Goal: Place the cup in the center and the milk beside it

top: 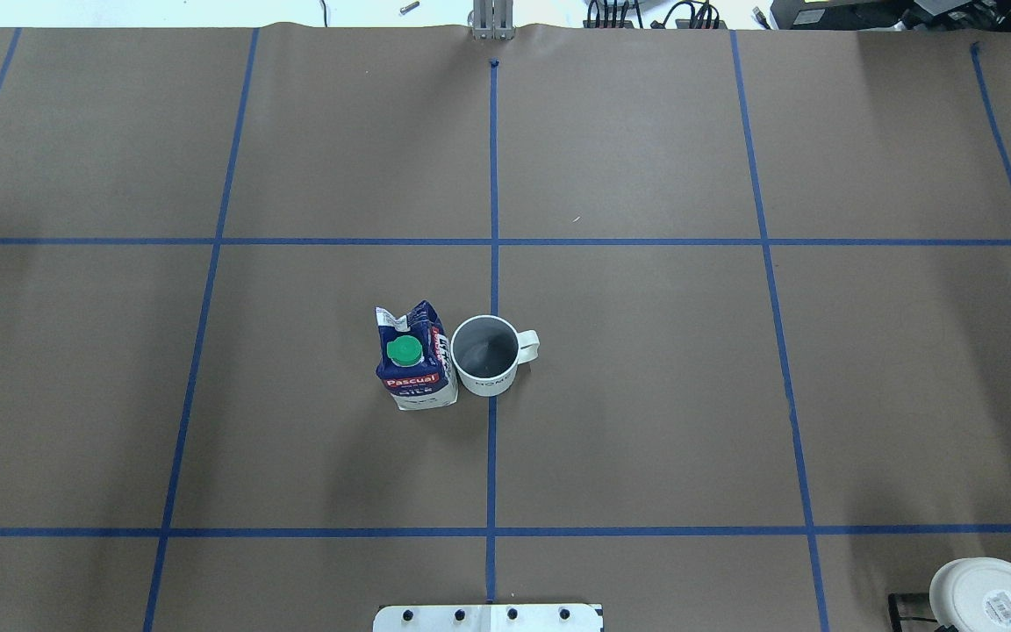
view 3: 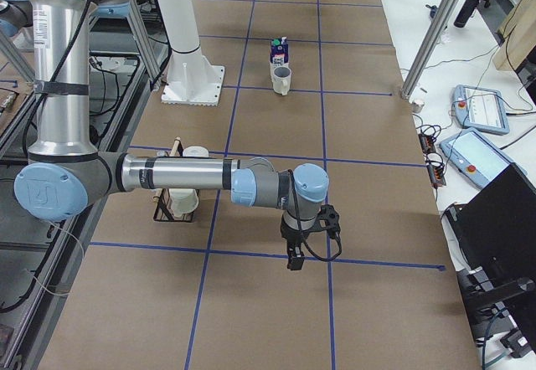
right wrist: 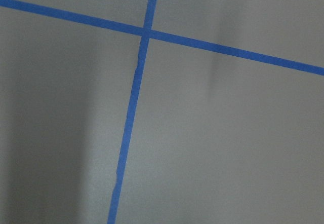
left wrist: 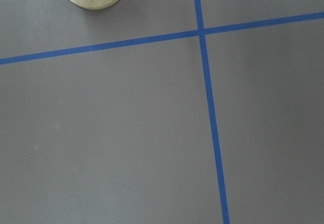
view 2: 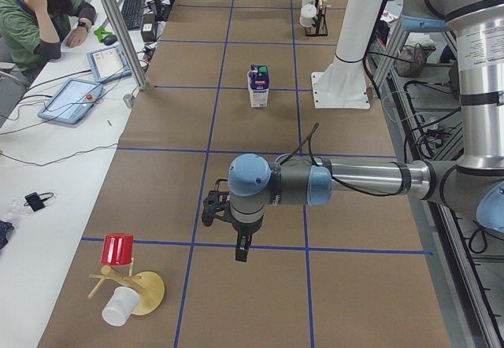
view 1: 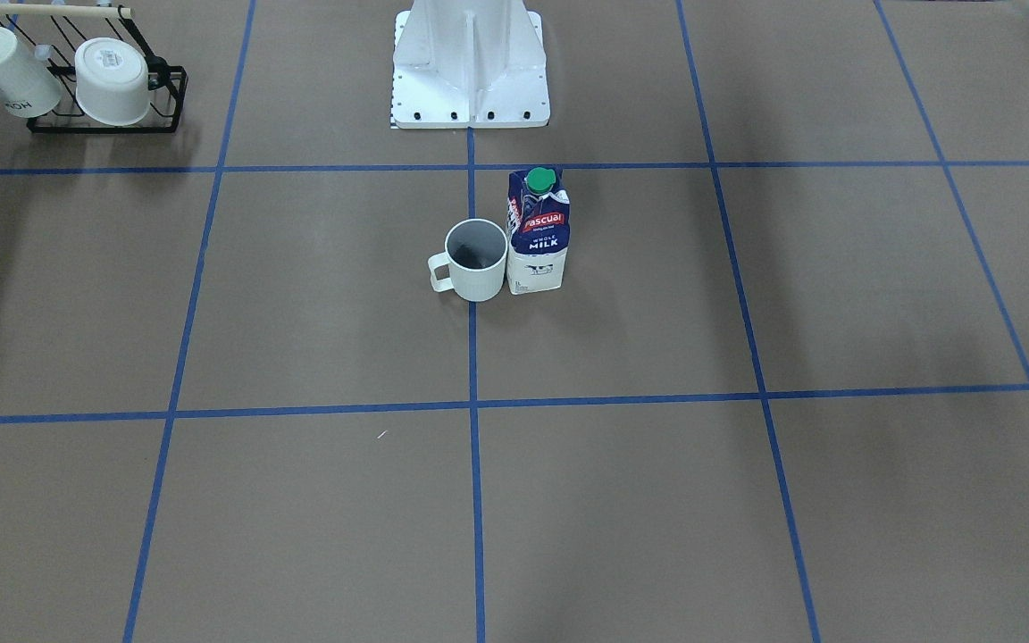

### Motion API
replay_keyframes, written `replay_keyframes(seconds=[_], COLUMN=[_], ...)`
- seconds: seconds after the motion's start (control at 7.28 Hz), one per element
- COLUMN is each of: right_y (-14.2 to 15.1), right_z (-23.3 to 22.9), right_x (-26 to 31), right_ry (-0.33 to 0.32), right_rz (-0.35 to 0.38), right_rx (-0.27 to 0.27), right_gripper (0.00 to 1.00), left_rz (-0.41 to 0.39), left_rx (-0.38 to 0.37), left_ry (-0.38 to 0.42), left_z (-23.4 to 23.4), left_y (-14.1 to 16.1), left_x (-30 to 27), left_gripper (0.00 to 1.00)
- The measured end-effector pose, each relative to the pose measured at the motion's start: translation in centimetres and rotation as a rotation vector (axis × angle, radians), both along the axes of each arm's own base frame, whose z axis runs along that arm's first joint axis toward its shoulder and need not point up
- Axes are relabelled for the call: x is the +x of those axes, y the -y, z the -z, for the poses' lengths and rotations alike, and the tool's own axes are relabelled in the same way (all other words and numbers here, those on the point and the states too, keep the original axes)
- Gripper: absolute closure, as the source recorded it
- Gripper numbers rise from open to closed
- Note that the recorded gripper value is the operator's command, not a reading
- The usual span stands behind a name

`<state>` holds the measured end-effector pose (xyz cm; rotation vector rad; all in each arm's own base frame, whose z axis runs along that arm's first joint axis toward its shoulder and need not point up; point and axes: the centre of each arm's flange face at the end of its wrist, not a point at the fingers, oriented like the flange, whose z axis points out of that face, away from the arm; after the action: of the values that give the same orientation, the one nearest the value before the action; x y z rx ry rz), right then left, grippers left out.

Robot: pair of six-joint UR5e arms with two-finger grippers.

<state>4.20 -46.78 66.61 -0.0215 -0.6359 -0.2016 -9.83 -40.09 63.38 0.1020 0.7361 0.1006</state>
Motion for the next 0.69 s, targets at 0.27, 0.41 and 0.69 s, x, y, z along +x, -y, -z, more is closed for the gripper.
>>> replay_keyframes(seconds=[0.27,0.41,0.69], right_y=[0.0,0.0,0.0], right_z=[0.04,0.07,0.09], right_x=[-0.02,-0.05,-0.09], right_ry=[0.002,0.006,0.011], right_rz=[0.0,0.0,-0.001], right_rx=[0.0,0.0,0.0], right_gripper=[0.0,0.0,0.0], left_rz=[0.0,0.0,0.0], left_rx=[0.001,0.0,-0.001], left_ry=[0.0,0.0,0.0], left_z=[0.01,0.0,-0.06], left_y=[0.01,0.0,-0.04], left_x=[0.0,0.0,0.0], left_gripper=[0.01,0.01,0.01])
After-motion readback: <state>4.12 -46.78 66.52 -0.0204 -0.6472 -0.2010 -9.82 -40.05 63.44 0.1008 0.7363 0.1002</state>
